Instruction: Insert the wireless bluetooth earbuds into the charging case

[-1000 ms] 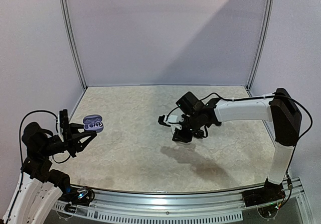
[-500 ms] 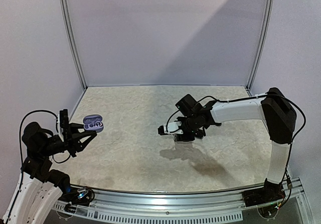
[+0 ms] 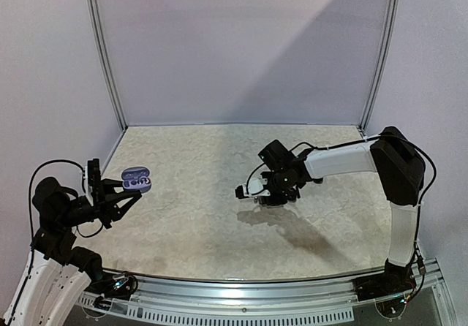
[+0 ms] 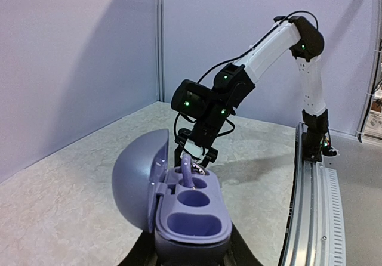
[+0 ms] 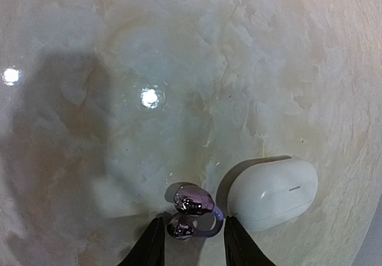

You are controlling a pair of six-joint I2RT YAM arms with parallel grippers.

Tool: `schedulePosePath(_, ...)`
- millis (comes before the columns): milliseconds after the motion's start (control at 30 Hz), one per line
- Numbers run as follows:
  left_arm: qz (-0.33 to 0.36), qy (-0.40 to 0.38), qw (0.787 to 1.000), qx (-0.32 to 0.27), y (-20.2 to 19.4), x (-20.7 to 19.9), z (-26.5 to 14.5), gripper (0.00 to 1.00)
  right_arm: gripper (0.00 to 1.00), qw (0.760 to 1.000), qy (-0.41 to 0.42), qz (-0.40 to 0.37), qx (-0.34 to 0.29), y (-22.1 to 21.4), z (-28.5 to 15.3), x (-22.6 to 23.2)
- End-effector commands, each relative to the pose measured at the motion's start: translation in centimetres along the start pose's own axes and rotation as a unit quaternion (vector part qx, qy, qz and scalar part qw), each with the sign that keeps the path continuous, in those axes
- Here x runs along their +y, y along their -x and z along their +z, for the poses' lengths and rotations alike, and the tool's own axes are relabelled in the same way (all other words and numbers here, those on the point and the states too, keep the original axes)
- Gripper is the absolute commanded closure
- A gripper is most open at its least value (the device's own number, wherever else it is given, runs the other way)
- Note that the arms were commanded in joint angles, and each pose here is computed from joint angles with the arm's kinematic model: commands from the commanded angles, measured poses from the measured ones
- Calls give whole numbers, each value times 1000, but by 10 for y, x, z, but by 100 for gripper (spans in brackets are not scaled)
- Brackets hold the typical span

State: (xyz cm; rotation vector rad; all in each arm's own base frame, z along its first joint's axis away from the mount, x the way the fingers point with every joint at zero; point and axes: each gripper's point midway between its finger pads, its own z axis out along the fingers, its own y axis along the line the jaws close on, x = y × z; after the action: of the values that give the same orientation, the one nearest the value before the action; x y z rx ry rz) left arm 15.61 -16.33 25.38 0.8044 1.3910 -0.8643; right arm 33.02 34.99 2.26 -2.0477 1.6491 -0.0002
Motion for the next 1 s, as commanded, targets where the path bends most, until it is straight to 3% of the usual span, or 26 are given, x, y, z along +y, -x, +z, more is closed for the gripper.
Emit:
schedulePosePath(0, -6, 3, 1000, 5, -6, 3, 1, 100, 65, 1000, -2, -5, 4, -1, 4, -5)
schedulePosePath(533, -10, 2, 1000, 7, -7, 4, 1, 100, 66, 997, 56, 46, -10, 3, -4, -9)
schedulePosePath(700, -9, 0, 1000, 7, -7, 3, 1, 100, 76, 997, 48, 58, -17, 3, -9, -17)
schedulePosePath(967, -9, 2, 1000, 7, -8, 4, 1, 100, 77, 996, 51, 74, -18, 3, 1, -16)
